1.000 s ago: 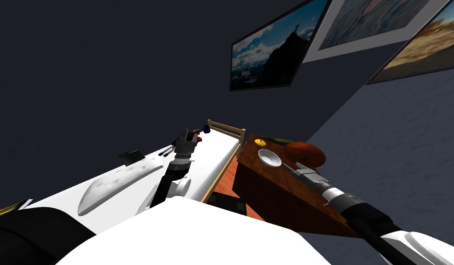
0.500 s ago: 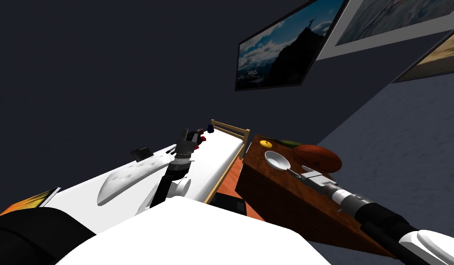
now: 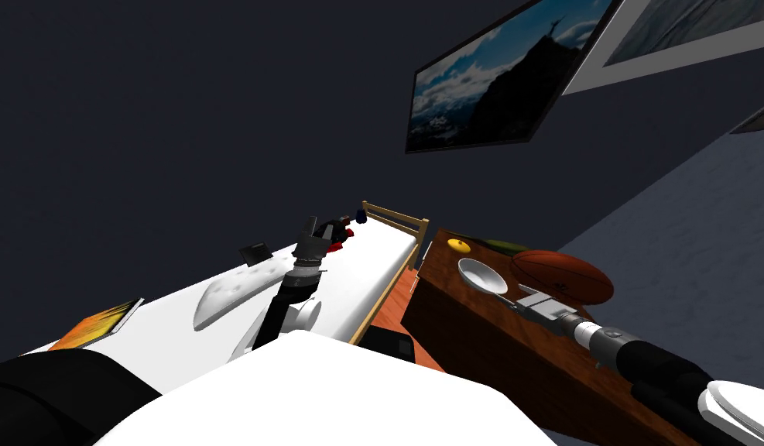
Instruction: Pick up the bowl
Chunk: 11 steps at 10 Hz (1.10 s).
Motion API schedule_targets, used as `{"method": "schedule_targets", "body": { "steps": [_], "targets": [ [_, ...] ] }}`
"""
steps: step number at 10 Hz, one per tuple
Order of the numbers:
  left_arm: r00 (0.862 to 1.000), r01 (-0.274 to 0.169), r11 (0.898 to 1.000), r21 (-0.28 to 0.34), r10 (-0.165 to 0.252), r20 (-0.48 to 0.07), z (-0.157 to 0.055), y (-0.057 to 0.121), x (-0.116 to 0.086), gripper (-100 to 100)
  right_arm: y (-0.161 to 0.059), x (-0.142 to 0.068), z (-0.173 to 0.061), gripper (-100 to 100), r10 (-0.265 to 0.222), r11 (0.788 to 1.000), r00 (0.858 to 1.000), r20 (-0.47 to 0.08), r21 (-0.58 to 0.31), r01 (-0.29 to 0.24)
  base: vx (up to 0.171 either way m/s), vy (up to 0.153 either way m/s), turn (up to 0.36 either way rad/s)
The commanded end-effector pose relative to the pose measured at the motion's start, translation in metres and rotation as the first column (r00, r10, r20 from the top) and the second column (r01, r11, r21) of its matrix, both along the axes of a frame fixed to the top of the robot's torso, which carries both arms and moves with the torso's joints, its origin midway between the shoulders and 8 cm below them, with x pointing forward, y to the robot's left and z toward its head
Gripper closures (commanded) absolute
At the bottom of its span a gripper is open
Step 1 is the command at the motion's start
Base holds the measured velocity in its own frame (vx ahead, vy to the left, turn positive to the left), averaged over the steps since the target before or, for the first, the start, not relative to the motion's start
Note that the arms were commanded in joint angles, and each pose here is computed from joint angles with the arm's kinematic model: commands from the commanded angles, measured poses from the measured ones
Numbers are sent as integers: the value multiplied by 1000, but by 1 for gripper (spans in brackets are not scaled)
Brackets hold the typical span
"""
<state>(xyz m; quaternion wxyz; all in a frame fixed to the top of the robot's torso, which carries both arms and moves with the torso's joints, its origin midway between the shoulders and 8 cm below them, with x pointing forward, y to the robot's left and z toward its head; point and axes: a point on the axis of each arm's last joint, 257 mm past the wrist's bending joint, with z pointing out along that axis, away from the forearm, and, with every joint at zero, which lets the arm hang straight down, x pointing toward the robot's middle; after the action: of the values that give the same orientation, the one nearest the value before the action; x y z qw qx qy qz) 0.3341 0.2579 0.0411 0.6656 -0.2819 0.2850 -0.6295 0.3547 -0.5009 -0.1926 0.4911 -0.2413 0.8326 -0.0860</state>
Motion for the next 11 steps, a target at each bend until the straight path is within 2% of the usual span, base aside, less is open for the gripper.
{"method": "schedule_targets", "body": {
  "steps": [1,2,3,4,5,6,7,8,9,10,11],
  "targets": [
    [1000,0,1000,0,0,0,0,0,0,0,-10,1,2,-100,14,999,1000,-27,-52,-16,-13,69,64],
    [1000,0,1000,0,0,0,0,0,0,0,-29,-6,-6,-100,0,994,998,-67,-106,-7,-9,78,120],
    [1000,0,1000,0,0,0,0,0,0,0,-27,-1,-3,-100,25,991,997,-77,-131,-35,2,61,69],
    [1000,0,1000,0,0,0,0,0,0,0,-46,-8,-9,-100,11,983,993,-118,-183,-32,-1,77,144],
    [1000,0,1000,0,0,0,0,0,0,0,-44,-4,-7,-100,29,978,992,-125,-200,-53,-3,56,68],
    [1000,0,1000,0,0,0,0,0,0,0,-62,-11,-13,-100,15,966,986,-167,-252,-58,-8,58,131],
    [1000,0,1000,0,0,0,0,0,0,0,-60,-8,-11,-100,29,962,984,-173,-264,-75,-6,50,68],
    [1000,0,1000,0,0,0,0,0,0,0,-77,-14,-16,-100,18,945,976,-216,-314,-87,-4,71,125],
    [1000,0,1000,0,0,0,0,0,0,0,-75,-11,-14,-100,27,942,975,-220,-322,-99,-6,60,64],
    [1000,0,1000,0,0,0,0,0,0,0,-91,-18,-19,-100,16,923,965,-263,-367,-116,-6,65,123],
    [1000,0,1000,0,0,0,0,0,0,0,-90,-15,-17,-100,24,919,964,-266,-373,-126,-3,47,51]
  ]
}}
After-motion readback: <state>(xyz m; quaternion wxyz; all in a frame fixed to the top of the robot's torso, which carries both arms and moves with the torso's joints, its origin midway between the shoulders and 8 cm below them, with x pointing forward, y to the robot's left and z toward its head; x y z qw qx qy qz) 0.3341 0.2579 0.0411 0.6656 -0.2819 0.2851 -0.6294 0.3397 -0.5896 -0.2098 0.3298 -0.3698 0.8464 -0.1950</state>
